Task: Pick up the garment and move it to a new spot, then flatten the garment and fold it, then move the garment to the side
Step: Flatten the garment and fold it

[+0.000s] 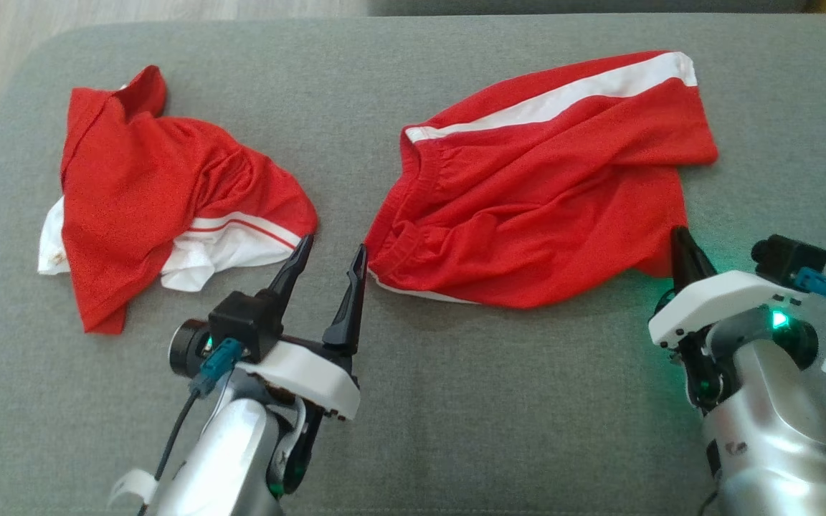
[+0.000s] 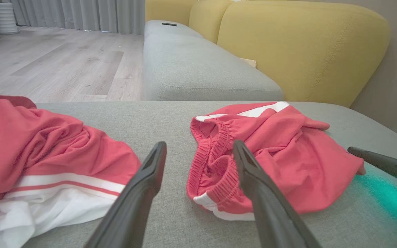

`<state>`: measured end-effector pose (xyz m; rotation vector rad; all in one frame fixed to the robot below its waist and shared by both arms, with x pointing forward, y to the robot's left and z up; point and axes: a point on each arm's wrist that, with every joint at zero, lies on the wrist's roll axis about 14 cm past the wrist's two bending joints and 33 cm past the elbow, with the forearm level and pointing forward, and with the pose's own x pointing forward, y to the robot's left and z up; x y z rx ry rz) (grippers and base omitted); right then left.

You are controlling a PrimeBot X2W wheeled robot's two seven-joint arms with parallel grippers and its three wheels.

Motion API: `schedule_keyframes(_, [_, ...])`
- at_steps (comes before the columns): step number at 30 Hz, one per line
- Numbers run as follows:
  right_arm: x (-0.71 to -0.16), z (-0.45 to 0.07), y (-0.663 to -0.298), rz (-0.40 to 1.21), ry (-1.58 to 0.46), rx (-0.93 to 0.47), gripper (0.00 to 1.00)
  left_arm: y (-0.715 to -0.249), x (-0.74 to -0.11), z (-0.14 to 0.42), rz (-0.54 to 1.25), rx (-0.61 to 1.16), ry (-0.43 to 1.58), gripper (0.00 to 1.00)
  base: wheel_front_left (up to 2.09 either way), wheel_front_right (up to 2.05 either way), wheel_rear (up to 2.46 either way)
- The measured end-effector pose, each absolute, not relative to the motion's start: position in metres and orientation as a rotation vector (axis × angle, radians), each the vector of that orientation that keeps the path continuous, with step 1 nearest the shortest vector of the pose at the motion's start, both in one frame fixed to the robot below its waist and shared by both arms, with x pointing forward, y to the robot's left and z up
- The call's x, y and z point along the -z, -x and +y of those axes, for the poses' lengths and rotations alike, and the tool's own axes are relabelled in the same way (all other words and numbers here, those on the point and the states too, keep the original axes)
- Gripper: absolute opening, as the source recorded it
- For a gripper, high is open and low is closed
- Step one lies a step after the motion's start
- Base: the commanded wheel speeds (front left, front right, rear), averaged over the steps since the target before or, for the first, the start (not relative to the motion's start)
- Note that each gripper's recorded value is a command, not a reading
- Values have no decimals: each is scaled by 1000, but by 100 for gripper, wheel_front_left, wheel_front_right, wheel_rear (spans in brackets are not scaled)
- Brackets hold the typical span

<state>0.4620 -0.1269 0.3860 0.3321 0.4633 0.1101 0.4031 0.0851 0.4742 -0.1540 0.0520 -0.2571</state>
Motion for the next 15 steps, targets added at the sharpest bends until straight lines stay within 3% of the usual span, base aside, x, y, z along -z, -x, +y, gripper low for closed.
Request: schedule_keyframes(15, [-444,-178,-454,225,-225,-51,0,-393,-483,72,31,290,162,100,0,0,0])
